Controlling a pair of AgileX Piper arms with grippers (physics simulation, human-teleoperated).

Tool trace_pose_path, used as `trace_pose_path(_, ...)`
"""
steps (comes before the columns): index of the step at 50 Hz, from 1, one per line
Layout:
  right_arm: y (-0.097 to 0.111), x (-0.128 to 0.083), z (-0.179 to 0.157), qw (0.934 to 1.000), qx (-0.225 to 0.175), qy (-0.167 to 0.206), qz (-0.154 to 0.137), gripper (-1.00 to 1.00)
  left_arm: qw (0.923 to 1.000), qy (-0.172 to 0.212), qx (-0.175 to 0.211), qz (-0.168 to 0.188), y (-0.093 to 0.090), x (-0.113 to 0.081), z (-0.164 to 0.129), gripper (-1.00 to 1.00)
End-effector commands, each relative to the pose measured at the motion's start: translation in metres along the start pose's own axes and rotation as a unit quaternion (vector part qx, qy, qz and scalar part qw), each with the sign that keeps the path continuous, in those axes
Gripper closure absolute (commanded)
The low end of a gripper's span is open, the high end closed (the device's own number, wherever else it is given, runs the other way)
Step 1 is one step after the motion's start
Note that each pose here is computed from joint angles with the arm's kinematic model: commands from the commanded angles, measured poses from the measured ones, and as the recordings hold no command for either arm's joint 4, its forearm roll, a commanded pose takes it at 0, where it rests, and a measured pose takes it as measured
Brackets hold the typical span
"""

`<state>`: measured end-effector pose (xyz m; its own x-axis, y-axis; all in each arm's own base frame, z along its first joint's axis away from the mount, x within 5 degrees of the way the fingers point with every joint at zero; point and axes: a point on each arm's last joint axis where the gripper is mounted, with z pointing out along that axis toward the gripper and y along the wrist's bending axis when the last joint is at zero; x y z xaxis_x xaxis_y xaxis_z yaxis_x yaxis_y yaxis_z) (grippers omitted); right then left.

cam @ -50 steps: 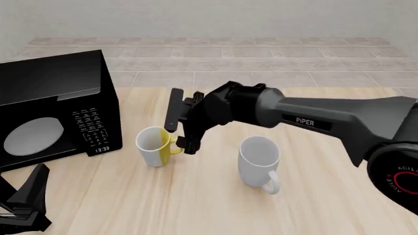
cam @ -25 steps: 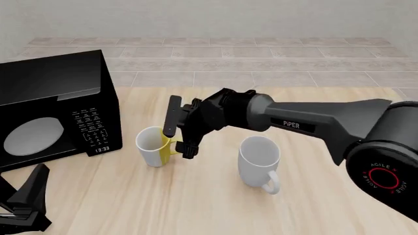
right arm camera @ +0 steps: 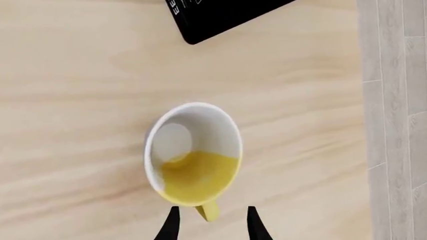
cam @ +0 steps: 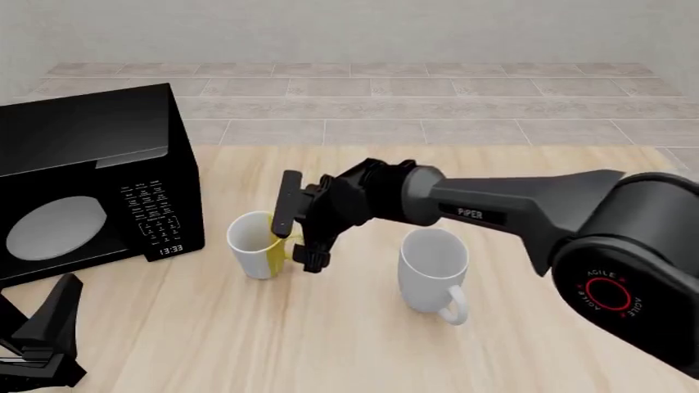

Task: Put the yellow and white mug to the front of the white mug.

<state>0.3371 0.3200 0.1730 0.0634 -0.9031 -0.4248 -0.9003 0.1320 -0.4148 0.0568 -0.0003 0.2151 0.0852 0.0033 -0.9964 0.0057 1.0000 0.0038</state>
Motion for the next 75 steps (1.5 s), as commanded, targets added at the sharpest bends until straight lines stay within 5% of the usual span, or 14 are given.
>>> trace_pose_path(1, 0.001, 0.002, 0.004, 1.0, -0.004, 0.005, 0.005, -1.0, 1.0, 0.0, -0.002, 0.0, 0.0, 0.0, 0.0, -1.0)
trace_pose_path(26, 0.001, 0.006, 0.012, 0.9999, -0.007, 0.01, 0.009, -1.0, 1.0, 0.0, -0.003, 0.0, 0.0, 0.0, 0.0, -1.0)
trace_pose_path(27, 0.001, 0.006, 0.012, 0.9999, -0.007, 0.01, 0.009, 1.0, 1.0, 0.0, -0.003, 0.0, 0.0, 0.0, 0.0, -1.0)
trace_pose_path(44, -0.005, 0.008, -0.002, 0.9999, 0.0, 0.009, 0.012, 1.0, 1.0, 0.0, -0.003, 0.0, 0.0, 0.0, 0.0, -1.0)
trace_pose_path(75, -0.021, 0.008, -0.076, 0.9993, 0.034, -0.012, 0.012, 1.0, 1.0, 0.0, -0.003, 0.0, 0.0, 0.0, 0.0, -1.0)
